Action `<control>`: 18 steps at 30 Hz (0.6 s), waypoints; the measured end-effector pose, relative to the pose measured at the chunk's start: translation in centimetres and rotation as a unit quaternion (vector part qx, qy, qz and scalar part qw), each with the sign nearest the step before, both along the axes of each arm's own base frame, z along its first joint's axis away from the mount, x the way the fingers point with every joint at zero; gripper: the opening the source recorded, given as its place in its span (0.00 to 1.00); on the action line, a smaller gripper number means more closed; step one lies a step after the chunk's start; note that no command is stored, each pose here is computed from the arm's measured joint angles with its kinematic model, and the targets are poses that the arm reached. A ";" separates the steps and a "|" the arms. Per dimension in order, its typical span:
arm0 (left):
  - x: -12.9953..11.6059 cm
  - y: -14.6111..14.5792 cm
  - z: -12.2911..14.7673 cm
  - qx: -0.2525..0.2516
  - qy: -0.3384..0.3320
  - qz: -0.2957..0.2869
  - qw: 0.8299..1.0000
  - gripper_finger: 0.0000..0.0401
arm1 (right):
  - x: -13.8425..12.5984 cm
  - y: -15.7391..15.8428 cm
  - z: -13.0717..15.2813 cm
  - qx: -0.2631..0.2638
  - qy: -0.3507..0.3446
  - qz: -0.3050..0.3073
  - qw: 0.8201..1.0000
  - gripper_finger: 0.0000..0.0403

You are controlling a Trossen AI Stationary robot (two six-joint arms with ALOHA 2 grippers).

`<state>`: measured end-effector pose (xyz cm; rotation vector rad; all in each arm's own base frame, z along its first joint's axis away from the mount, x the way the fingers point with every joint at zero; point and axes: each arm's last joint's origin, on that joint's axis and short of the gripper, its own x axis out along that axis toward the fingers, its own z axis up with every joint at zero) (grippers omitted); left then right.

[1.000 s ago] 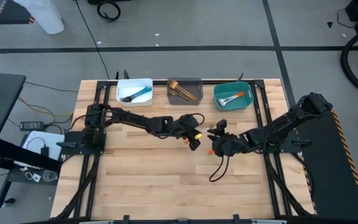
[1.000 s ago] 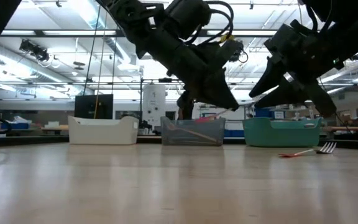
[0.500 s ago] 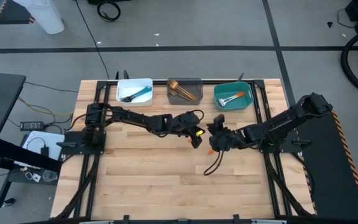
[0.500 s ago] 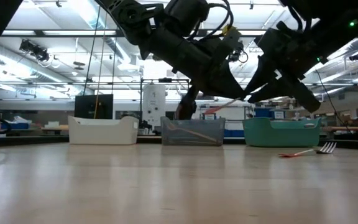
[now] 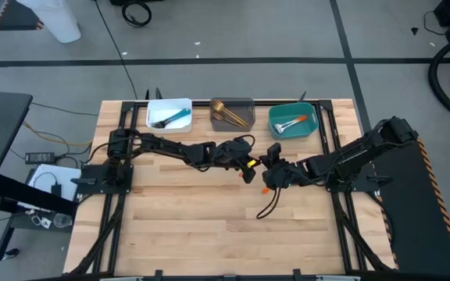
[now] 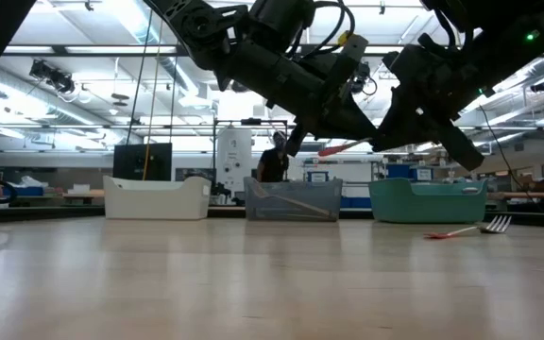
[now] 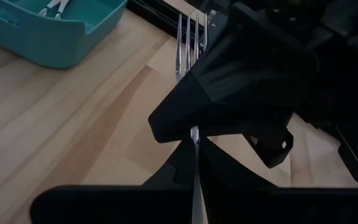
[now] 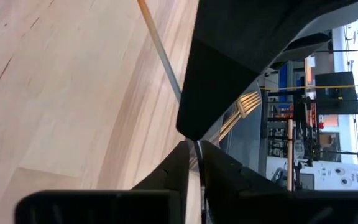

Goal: Sort silverware by color (type)
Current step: Put the right orange fork into the green bin

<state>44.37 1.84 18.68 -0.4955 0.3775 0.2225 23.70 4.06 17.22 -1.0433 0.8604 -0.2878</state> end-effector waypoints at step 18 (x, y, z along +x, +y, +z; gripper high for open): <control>-0.2 -0.1 0.2 0.066 0.021 -0.028 0.997 0.29 | -0.3 -0.1 -0.6 -0.001 0.045 0.022 0.999 0.02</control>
